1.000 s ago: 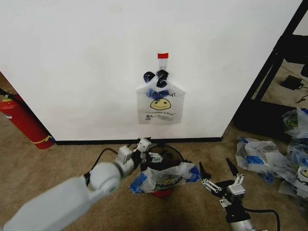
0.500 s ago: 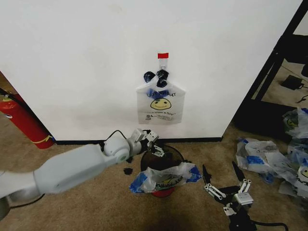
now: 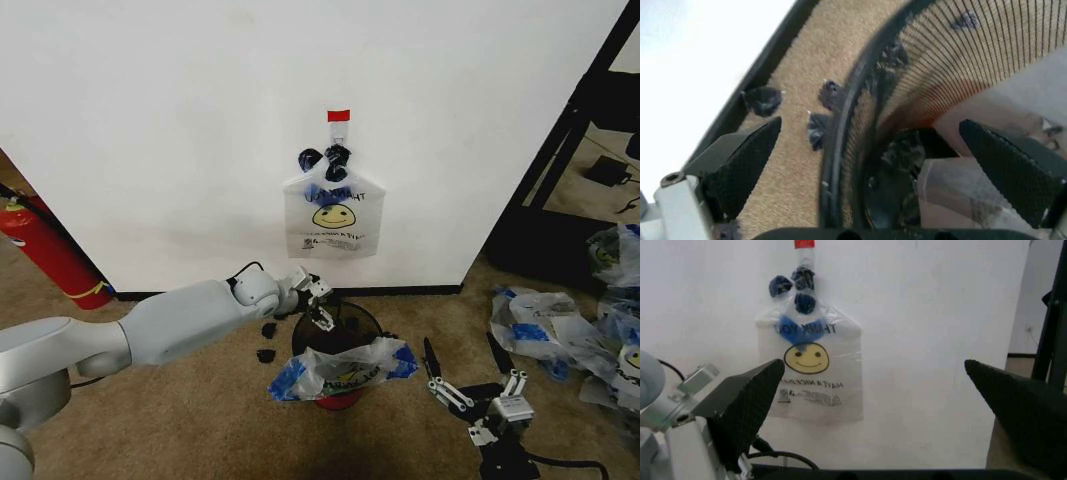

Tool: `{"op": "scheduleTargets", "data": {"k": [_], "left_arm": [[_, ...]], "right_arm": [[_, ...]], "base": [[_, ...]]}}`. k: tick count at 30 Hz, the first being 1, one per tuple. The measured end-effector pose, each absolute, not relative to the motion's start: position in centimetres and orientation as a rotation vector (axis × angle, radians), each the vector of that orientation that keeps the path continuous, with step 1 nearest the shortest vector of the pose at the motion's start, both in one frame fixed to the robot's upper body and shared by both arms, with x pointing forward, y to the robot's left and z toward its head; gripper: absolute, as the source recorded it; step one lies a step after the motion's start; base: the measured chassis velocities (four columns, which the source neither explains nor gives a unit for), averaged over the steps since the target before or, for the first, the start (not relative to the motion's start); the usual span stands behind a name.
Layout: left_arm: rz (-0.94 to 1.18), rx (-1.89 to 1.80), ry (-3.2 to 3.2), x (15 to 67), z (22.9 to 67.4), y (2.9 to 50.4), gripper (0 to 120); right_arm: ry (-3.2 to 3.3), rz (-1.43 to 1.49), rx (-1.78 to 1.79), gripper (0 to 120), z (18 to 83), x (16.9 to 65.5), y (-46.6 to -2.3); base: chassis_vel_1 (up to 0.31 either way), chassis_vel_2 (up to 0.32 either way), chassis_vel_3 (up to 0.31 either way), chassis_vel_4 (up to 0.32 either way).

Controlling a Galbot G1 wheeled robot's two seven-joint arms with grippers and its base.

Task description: Pick up the garbage bag from the wall and place it over the trash bin.

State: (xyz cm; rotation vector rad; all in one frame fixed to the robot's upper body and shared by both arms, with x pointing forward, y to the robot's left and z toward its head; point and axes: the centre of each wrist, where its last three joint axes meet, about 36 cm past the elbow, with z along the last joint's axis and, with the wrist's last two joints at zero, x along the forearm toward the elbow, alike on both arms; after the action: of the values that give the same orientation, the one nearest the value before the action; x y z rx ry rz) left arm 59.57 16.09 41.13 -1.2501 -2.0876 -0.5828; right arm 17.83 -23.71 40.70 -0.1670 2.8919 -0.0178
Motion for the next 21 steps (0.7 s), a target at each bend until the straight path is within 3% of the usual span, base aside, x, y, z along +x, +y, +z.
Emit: {"op": "scheduleTargets", "data": {"k": [10, 14, 16, 21], "left_arm": [[-0.556, -1.232, -2.066, 59.52, 40.93, 16.62, 83], [-0.558, -1.223, -2.060, 59.70, 40.91, 16.58, 66], [-0.556, -1.224, -2.059, 59.68, 40.88, 16.53, 64], [-0.547, -1.213, -2.068, 59.26, 40.86, 16.41, 41]], "right_arm": [[2.898, -0.005, -0.165, 100, 40.33, 18.30, -23.10], [2.896, -0.008, -0.166, 100, 40.35, 18.34, -23.12], [2.896, -0.009, -0.166, 100, 40.35, 18.35, -23.13], [2.896, -0.008, -0.161, 100, 40.23, 18.41, -23.11]], "base": [[0.000, 0.000, 0.000, 0.000], [0.000, 0.000, 0.000, 0.000], [0.000, 0.000, 0.000, 0.000], [0.000, 0.000, 0.000, 0.000]]}}
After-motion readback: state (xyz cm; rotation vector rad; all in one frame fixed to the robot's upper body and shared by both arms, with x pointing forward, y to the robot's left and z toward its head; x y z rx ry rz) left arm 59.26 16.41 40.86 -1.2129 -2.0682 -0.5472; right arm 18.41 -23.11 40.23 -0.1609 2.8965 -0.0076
